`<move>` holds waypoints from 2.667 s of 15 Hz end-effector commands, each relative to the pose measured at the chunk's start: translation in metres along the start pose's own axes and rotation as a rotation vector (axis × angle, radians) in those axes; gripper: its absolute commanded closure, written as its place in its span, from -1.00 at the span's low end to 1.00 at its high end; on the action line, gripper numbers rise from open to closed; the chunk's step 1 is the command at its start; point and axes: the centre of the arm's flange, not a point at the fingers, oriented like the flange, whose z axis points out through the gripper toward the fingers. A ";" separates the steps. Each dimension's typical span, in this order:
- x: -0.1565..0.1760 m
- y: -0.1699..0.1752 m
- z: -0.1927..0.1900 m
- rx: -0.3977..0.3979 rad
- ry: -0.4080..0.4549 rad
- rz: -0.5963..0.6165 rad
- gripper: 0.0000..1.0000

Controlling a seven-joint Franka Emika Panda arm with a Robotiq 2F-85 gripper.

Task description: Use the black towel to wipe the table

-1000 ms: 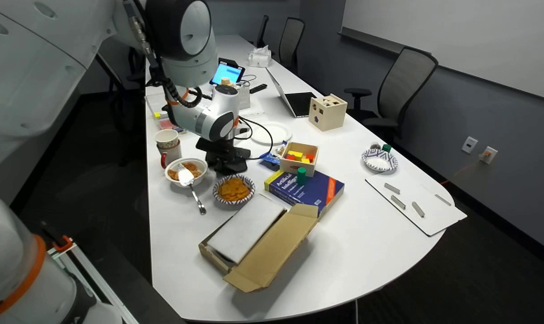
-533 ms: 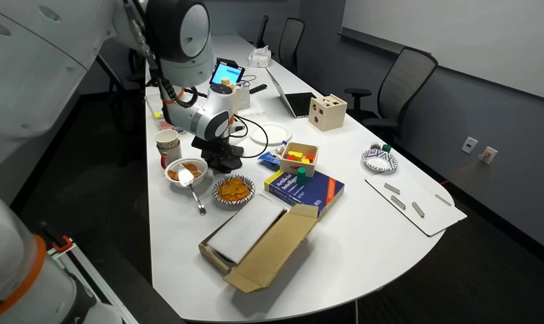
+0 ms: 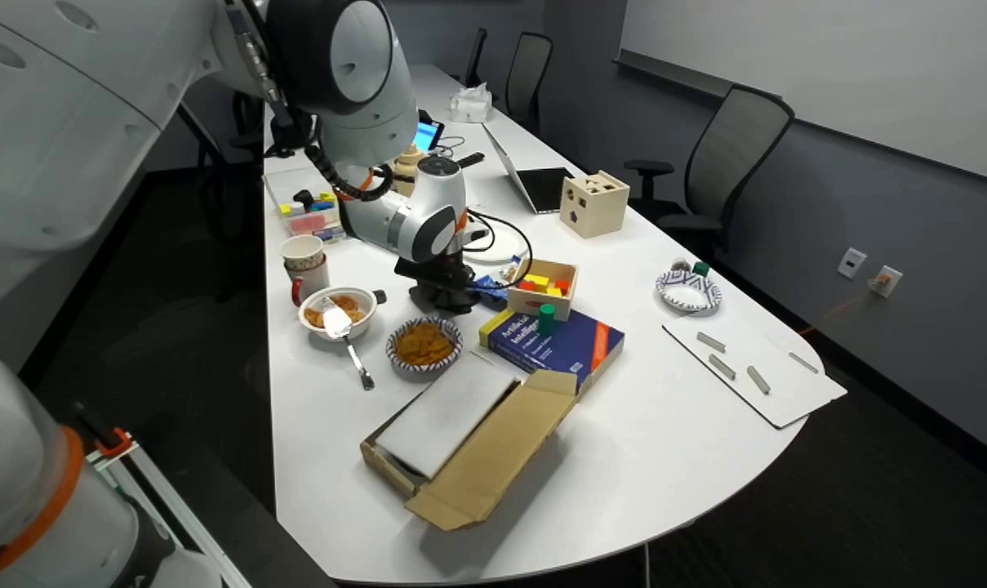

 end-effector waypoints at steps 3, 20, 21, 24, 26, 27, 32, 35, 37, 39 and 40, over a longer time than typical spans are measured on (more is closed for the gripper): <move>-0.014 0.024 0.000 -0.053 -0.085 0.031 0.98; -0.027 -0.103 0.017 0.124 -0.079 -0.116 0.98; -0.025 -0.101 0.017 0.120 -0.060 -0.128 0.98; -0.011 -0.082 0.017 0.098 0.006 -0.144 0.98; 0.000 -0.061 0.019 0.073 0.042 -0.133 0.98; 0.005 -0.048 0.019 0.058 0.057 -0.120 0.98; 0.018 0.019 0.012 -0.015 0.075 -0.042 0.98; 0.006 0.043 -0.002 -0.046 0.015 0.002 0.98; -0.008 0.046 -0.008 -0.044 -0.073 0.023 0.98; -0.018 0.041 -0.007 -0.026 -0.141 0.021 0.98; -0.024 0.035 -0.008 -0.013 -0.160 0.014 0.98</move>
